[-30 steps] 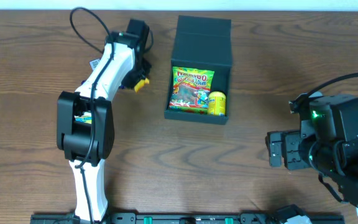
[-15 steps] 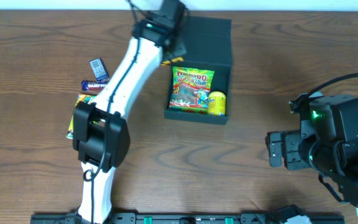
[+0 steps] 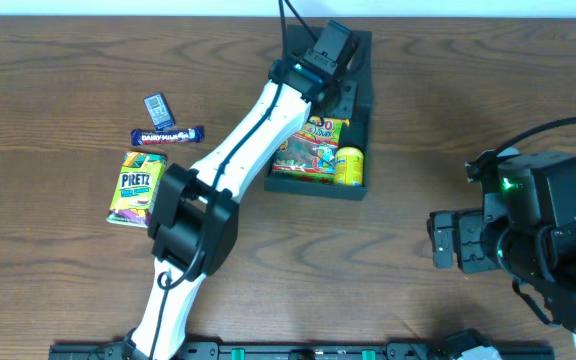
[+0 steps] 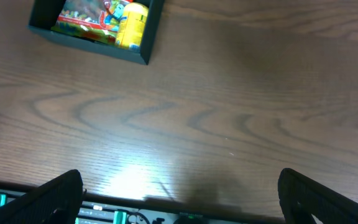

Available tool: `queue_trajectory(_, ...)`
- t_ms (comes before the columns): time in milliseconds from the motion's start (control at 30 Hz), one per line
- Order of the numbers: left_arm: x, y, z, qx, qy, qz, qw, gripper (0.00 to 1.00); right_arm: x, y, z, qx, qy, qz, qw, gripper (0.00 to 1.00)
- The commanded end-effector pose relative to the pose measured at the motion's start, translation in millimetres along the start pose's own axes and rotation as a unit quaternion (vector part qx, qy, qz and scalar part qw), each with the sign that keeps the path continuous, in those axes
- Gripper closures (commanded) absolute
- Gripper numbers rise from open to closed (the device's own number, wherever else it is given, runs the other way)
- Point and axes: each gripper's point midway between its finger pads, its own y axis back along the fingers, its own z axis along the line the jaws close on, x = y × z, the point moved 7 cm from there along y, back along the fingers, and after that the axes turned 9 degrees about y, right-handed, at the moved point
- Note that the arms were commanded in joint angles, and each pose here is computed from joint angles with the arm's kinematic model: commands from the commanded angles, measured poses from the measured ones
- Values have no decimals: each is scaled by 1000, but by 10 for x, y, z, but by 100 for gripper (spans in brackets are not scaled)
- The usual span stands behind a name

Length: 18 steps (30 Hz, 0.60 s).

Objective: Pack container
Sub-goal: 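Carry the yellow candy into the box and release it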

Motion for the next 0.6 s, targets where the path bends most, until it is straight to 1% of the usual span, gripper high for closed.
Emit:
queue_trajectory(0,56,-158,-29,9,30,18,999,73,-2,27,-16,2,3,-5,1000,1)
queue_trajectory(200,169,-256,-196,19,41,24,999,72,-2,27,-15,2,3,-5,1000,1)
queue_trajectory(400,192,-263,-307,28,47,16,998,71,-2,27,-16,2,3,-5,1000,1)
queue_trajectory(467,186,-265,-299,20,57,10,998,59,-2,27,-15,2,3,-5,1000,1)
queue_trajectory(567,163,-267,-266,2,65,-5,998,58,-2,27,-16,2,3,-5,1000,1)
